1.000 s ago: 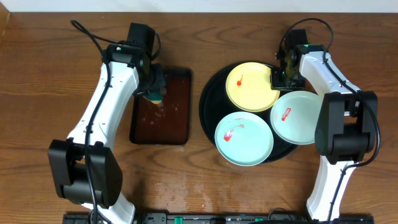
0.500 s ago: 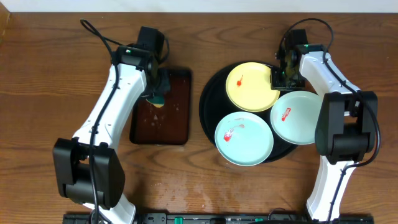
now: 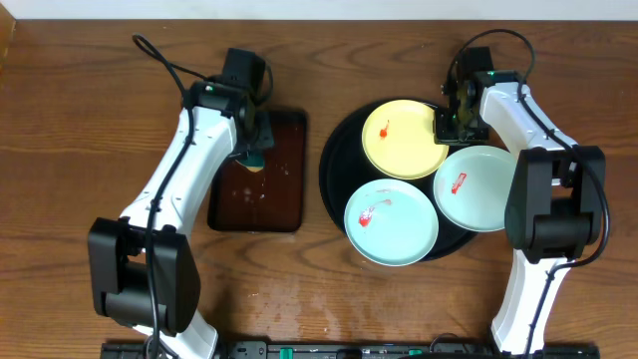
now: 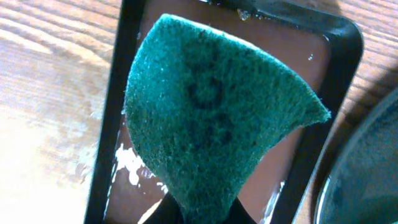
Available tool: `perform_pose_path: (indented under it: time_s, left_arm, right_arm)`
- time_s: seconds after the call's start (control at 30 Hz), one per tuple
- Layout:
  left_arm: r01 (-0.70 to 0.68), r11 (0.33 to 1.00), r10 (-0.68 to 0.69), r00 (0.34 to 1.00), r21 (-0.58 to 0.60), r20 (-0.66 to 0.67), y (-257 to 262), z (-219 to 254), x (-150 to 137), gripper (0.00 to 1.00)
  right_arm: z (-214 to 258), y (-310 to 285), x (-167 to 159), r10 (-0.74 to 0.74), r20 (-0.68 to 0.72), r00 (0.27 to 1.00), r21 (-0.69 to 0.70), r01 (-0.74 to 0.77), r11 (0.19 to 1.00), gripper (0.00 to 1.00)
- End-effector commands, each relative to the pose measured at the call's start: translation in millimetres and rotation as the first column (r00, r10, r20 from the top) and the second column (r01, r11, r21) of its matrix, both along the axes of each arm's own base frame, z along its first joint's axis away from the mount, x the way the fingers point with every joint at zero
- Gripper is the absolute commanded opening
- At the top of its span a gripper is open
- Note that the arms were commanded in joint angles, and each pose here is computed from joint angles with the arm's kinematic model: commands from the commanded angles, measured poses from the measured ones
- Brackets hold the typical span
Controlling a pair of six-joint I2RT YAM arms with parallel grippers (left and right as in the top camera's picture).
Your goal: Clean dirty plates on tray and stack at the side
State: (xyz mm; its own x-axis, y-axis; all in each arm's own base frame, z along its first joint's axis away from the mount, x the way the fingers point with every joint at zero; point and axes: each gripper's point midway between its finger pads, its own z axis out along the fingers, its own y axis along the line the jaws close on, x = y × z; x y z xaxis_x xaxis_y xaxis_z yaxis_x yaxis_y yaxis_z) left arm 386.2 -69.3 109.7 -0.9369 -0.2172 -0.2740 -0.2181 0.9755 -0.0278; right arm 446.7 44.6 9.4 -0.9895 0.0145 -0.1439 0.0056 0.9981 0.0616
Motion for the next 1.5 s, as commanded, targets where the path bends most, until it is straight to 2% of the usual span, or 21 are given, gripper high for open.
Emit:
perform_pose_path:
  time_s: [0.0,0.37,0.53,0.6,0.73,0.83,1.0,1.17,1.27,1.37,1.47]
  left_arm:
    - [0.004,1.0,-0.005,1.0,0.021,0.021,1,-5,5,0.08]
    - [0.059,0.998,-0.058,0.992,-0.006,0.109,-8,44,28,0.07]
    - [0.079,0.997,-0.077,0.986,-0.005,0.145,-11,66,35,0.07]
    - [0.098,0.994,-0.088,0.978,-0.045,0.189,-20,74,44,0.07]
    - [0.203,0.959,-0.143,0.949,-0.197,0.283,-62,87,60,0.07]
    - [0.271,0.937,-0.187,0.922,-0.219,0.34,-90,93,67,0.07]
    - [0.376,0.9,-0.273,0.881,-0.222,0.386,-148,79,73,0.07]
    - [0.459,0.862,-0.37,0.861,-0.217,0.35,-202,39,63,0.07]
    - [0.469,0.865,-0.395,0.855,-0.179,0.336,-215,17,64,0.07]
    - [0.476,0.869,-0.414,0.849,-0.133,0.329,-220,5,64,0.07]
    - [0.524,0.846,-0.463,0.813,-0.099,0.354,-227,6,66,0.07]
  right_arm:
    - [-7,2,-7,0.015,-0.028,0.999,-0.021,-0.016,1.0,0.02]
    - [-7,2,-6,0.015,-0.027,1.0,-0.02,-0.015,1.0,0.18]
    - [-7,2,-5,0.015,-0.022,1.0,-0.02,-0.015,1.0,0.19]
    - [-7,2,-4,0.015,-0.019,1.0,-0.02,-0.015,1.0,0.18]
    - [-7,2,-5,0.015,-0.021,1.0,-0.02,-0.015,1.0,0.18]
    - [-7,2,-5,0.015,-0.023,1.0,-0.02,-0.015,1.0,0.17]
    - [-7,2,-6,0.015,-0.024,1.0,-0.02,-0.015,1.0,0.13]
    - [-7,7,-5,0.022,-0.022,1.0,0.007,-0.022,1.0,0.1]
    - [-6,18,-5,0.092,-0.012,0.996,0.064,-0.091,0.994,0.02]
    - [-5,20,-6,0.106,-0.013,0.994,0.071,-0.105,0.992,0.01]
    - [-5,23,-6,0.129,-0.011,0.992,0.084,-0.128,0.988,0.01]
